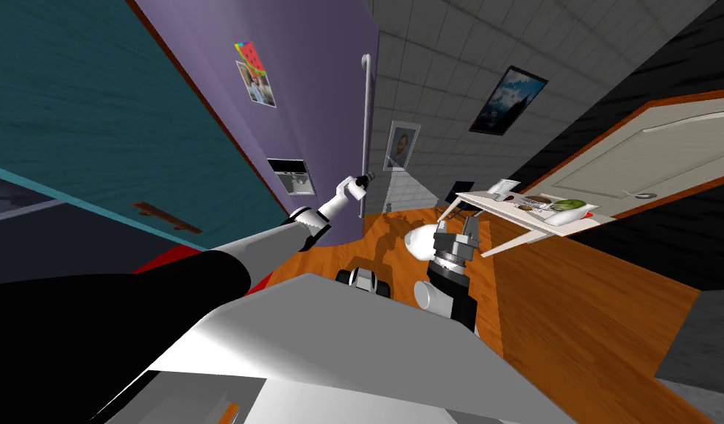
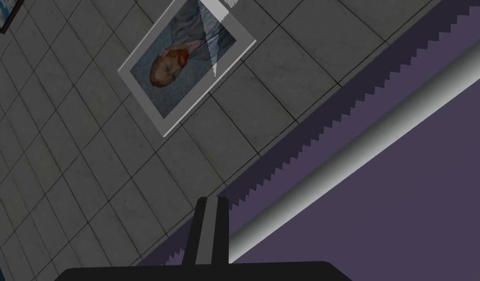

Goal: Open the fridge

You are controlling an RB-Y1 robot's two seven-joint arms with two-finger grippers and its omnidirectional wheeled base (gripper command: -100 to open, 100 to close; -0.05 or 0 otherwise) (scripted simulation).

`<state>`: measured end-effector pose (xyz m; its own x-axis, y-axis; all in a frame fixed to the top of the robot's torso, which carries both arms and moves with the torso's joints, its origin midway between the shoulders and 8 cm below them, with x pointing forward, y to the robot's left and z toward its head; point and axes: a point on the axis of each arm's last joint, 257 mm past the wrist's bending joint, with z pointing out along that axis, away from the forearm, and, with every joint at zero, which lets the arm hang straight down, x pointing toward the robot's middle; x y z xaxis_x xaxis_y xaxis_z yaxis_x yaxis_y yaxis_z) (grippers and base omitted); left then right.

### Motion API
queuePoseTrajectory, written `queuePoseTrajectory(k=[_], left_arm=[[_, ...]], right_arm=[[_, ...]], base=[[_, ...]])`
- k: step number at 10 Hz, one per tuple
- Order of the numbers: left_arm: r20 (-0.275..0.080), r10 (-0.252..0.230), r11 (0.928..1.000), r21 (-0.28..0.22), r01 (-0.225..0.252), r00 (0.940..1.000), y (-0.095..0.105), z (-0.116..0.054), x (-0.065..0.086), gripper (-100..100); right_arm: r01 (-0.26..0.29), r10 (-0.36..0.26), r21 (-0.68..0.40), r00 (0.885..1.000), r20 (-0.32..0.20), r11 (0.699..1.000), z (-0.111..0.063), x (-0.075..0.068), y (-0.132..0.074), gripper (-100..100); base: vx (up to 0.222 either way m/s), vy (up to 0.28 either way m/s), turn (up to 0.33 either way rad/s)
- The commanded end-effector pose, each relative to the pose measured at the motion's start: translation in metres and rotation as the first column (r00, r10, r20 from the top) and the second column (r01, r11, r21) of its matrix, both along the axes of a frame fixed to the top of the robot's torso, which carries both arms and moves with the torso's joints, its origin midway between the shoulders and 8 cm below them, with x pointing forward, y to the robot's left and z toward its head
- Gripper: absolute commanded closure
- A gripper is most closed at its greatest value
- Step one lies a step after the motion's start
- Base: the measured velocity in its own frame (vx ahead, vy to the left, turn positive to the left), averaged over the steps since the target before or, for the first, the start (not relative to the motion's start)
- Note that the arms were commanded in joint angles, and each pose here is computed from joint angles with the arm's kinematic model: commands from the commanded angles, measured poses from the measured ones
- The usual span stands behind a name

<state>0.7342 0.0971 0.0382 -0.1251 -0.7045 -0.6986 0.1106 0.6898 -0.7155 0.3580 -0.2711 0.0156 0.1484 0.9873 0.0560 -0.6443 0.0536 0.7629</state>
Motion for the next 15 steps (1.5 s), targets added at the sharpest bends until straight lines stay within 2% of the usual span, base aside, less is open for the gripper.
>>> queuePoseTrajectory(k=[1, 2, 5, 6, 8, 10, 11, 15], left_arm=[[0.007, -0.034, 0.9994, 0.002, 0.034, 0.9994, -0.005, 0.004, 0.008, 100], [-0.002, -0.026, 0.9996, 0.004, 0.026, 0.9996, -0.002, -0.001, 0.01, 100], [0.01, -0.052, 0.9987, 0.003, 0.052, 0.9986, 0.001, 0.008, 0.02, 100], [-0.001, -0.04, 0.9992, 0.005, 0.04, 0.9992, 0.007, 0.002, 0.022, 100], [0.011, -0.047, 0.9989, 0.001, 0.047, 0.9988, 0.014, 0.012, 0.029, 100], [0.005, -0.042, 0.9991, 0.002, 0.042, 0.9991, 0.015, 0.008, 0.029, 100], [-0.001, -0.025, 0.9997, 0.005, 0.025, 0.9997, 0.02, 0.015, 0.031, -100], [-0.022, 0.016, 0.9998, 0.008, -0.015, 0.9996, 0.032, 0.025, 0.034, -100]], right_arm=[[0.0, 0.0, 0.0, 1.0, 0.0, 1.0, 0.0, 0.0, 0.0, 0], [0.0, 0.0, 0.0, 1.0, 0.0, 1.0, 0.0, 0.0, 0.0, 0], [0.0, 0.0, 0.0, 1.0, 0.0, 1.0, 0.0, 0.0, 0.0, 0], [0.0, 0.0, 0.0, 1.0, 0.0, 1.0, 0.0, 0.0, 0.0, 0], [0.0, 0.0, 0.0, 1.0, 0.0, 1.0, 0.0, 0.0, 0.0, 0], [0.0, 0.0, 0.0, 1.0, 0.0, 1.0, 0.0, 0.0, 0.0, 0], [0.0, 0.0, 0.0, 1.0, -0.001, 1.0, 0.0, 0.0, 0.0, 0], [0.001, -0.001, 0.0, 1.0, -0.001, 1.0, 0.0, 0.0, 0.0, 0]], base=[[-0.339, 0.196, -0.354], [-0.262, 0.143, -0.101], [-0.313, 0.143, -0.282], [-0.273, 0.098, -0.112], [-0.306, 0.103, -0.254], [-0.185, 0.076, -0.066], [0.067, 0.036, -0.025], [0.175, 0.056, -0.027]])
